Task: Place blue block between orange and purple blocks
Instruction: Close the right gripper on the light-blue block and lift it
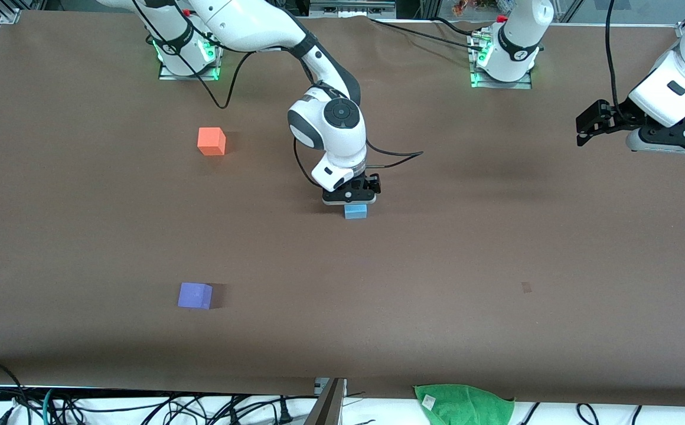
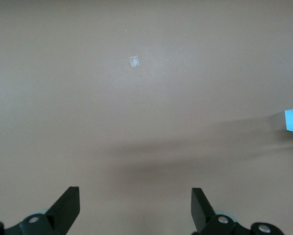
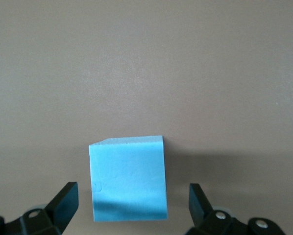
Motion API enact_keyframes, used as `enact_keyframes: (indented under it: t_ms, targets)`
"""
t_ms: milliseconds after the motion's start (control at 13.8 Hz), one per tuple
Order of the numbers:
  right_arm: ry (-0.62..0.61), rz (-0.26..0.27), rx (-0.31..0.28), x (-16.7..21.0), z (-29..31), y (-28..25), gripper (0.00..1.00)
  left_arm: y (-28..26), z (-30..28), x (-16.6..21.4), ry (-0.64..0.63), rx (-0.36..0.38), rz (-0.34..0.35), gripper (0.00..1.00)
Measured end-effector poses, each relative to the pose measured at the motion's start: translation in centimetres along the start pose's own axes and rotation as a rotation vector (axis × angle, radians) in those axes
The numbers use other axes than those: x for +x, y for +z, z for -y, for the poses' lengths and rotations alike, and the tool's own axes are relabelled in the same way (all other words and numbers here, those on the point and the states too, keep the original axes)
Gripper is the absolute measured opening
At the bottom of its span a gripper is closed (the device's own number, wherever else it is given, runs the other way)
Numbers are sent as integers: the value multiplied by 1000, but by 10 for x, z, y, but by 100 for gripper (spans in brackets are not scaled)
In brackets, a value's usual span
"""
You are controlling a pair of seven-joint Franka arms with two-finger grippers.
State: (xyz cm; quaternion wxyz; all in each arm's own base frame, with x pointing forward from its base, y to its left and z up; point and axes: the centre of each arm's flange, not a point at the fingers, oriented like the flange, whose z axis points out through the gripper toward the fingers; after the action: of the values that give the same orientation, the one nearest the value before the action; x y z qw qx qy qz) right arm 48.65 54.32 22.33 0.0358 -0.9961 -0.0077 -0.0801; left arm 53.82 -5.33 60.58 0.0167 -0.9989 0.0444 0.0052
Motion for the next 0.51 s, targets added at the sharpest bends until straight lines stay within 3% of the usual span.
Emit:
enact_keyframes:
  t_ms: [509]
  targets:
    - [-25,-27,12,-3,2,15,100,0,0,0,0,0,3,100]
